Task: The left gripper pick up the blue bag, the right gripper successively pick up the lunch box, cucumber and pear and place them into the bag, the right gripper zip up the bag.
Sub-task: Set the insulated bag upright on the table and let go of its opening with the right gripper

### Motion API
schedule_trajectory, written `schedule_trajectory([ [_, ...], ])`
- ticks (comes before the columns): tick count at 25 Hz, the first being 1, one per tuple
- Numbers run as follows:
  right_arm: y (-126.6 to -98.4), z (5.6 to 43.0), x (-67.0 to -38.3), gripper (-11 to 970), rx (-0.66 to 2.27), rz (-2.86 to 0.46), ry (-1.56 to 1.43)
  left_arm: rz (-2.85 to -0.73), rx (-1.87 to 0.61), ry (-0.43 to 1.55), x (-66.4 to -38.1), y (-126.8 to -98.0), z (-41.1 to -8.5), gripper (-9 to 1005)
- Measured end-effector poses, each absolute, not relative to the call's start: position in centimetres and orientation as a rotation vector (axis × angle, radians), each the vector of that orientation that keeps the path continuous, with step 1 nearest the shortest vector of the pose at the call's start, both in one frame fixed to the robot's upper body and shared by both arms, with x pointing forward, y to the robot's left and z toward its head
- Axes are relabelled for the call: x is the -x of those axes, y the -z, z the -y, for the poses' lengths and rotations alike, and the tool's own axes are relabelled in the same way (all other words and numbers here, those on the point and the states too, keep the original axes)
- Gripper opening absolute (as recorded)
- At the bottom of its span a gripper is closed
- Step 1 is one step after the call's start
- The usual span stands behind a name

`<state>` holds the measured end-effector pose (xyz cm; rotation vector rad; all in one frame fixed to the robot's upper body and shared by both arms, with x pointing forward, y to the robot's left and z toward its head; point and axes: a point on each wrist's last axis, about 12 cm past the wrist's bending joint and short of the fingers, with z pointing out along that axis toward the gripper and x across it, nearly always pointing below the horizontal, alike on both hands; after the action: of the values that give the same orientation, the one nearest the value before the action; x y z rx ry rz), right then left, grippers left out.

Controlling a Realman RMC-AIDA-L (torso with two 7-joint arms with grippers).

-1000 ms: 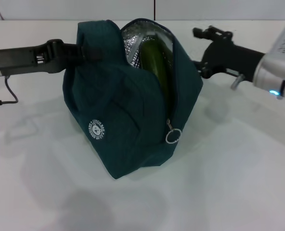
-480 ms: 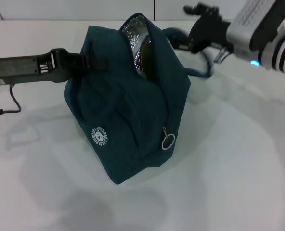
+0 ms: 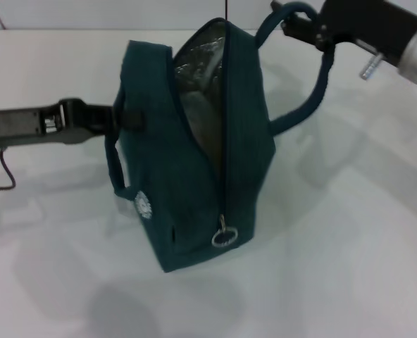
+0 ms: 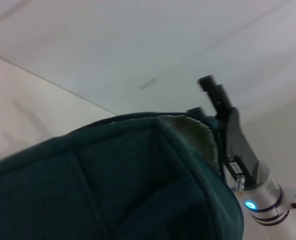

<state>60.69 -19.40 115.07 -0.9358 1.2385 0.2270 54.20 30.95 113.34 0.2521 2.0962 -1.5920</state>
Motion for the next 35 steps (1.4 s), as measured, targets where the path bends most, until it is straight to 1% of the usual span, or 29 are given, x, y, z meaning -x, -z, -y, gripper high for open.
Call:
schedule_trajectory([
  [3,-116.1,20.2,-58.5,800,0.931,-1.173,-0.194,-2.091,-0.272,1.631,-53.5,-112.9,-30.9,71],
  [7,-117.0,19.8,-56.7,800,0.946,-1.113,-0.214,-2.096,-0.257,1.643,-52.6,-112.3,-31.3,71],
  [12,-117.3,20.1,-54.9,799,0.947,-1.077,-0.240,-2.077,-0.280,1.670,-52.6,-112.4,-30.7,72],
  [20,-118.5,20.6,-52.6,799,0.942,-0.995,-0.264,-2.062,-0.299,1.677,-53.4,-112.8,-30.1,72],
  [24,-118.2,20.8,-52.6,799,0.938,-1.008,-0.275,-2.069,-0.304,1.666,-53.6,-112.7,-29.9,72],
  [30,-115.6,21.9,-53.5,799,0.900,-1.120,-0.289,-2.073,-0.288,1.630,-54.0,-112.5,-29.9,72],
  [35,-114.6,23.0,-53.5,799,0.831,-1.162,-0.325,-2.074,-0.294,1.626,-54.1,-112.5,-29.8,72],
])
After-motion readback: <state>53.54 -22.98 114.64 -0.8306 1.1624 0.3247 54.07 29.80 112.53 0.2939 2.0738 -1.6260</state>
